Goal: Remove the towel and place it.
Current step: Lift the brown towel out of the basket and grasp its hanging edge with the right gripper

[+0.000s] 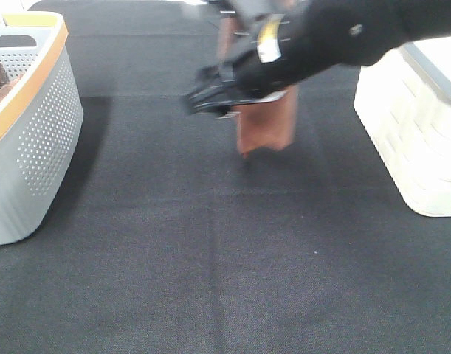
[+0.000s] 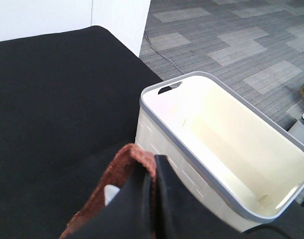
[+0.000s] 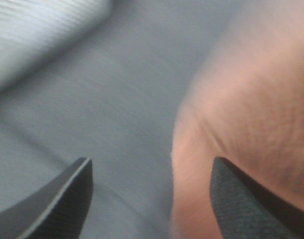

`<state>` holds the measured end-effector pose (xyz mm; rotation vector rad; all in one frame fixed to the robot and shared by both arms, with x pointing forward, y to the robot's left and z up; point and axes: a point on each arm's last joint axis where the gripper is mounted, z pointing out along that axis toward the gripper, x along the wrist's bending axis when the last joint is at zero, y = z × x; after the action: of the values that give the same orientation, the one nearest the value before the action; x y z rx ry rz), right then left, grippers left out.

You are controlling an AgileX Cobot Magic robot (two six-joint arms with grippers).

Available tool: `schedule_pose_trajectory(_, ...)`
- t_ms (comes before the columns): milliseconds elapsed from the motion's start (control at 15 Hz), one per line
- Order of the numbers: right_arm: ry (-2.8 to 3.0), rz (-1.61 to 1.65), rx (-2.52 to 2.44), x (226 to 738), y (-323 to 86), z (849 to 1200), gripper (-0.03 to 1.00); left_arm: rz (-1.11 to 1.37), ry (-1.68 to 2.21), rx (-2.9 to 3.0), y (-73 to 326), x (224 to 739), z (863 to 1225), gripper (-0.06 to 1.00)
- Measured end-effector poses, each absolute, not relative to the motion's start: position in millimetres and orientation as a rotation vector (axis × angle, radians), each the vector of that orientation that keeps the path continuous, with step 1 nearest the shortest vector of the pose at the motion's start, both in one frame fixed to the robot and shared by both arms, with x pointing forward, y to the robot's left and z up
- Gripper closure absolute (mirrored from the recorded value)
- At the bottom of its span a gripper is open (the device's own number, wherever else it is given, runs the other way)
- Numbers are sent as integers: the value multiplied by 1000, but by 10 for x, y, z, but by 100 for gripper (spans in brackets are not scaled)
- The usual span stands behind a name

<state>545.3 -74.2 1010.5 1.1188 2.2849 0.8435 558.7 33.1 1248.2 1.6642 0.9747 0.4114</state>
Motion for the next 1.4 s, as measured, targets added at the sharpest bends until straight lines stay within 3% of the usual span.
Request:
schedule_pose_trajectory(467,2253,764,1247,5413,-910,10219,32,497,951,1660,364,5614,12511,94)
schedule_pose_trajectory(1200,2126,957,1262,5275,-1003,10689,32,464,947,1636,348,5602,12530,94)
schedule_pose_trajectory(1400,2119,978,1249,5279,-994,10705,23,450,946,1627,340,5598,12535,94)
